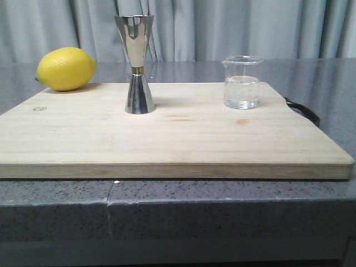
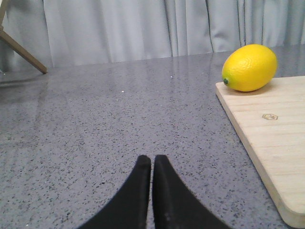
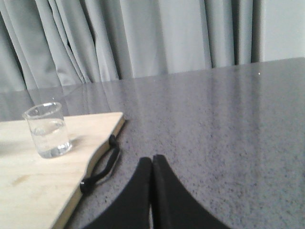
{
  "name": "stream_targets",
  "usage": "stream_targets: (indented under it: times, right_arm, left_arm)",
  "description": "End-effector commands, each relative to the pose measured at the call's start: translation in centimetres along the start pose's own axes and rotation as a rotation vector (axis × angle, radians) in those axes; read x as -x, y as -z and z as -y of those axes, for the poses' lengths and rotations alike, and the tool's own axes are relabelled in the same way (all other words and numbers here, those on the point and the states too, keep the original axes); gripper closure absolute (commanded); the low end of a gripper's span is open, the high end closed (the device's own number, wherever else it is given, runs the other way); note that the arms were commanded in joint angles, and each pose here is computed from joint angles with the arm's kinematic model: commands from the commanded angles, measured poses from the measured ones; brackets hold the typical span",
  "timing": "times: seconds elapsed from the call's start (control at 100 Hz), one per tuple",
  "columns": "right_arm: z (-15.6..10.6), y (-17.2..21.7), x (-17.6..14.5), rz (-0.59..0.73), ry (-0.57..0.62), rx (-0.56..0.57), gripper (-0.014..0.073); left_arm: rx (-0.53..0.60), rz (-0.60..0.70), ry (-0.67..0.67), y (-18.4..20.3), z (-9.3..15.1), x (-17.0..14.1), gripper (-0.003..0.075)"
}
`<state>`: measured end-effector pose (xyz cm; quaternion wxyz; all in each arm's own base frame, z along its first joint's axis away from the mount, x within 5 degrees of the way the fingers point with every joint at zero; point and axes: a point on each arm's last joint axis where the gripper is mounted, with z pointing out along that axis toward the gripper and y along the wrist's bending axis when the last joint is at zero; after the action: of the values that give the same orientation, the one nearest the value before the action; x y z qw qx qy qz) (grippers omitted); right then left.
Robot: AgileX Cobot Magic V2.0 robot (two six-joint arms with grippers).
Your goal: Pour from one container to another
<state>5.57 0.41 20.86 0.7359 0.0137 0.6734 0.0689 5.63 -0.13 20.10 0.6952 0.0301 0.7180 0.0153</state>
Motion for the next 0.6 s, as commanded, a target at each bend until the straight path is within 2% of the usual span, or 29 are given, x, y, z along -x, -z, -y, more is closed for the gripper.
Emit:
stream_targets:
  times: [0.0, 0.59]
  right_arm:
    - [-0.14, 0.16, 0.70, 0.136, 0.015, 0.020, 0.0666]
    - [-0.19, 0.20, 0.97, 0.166, 0.015, 0.025, 0.0666]
  left_arm:
    - [0.013, 0.112, 0.019, 0.08, -0.07, 0.10, 0.0739]
    - [0.014, 0.118, 0.019, 0.09, -0.08, 0.15, 0.0739]
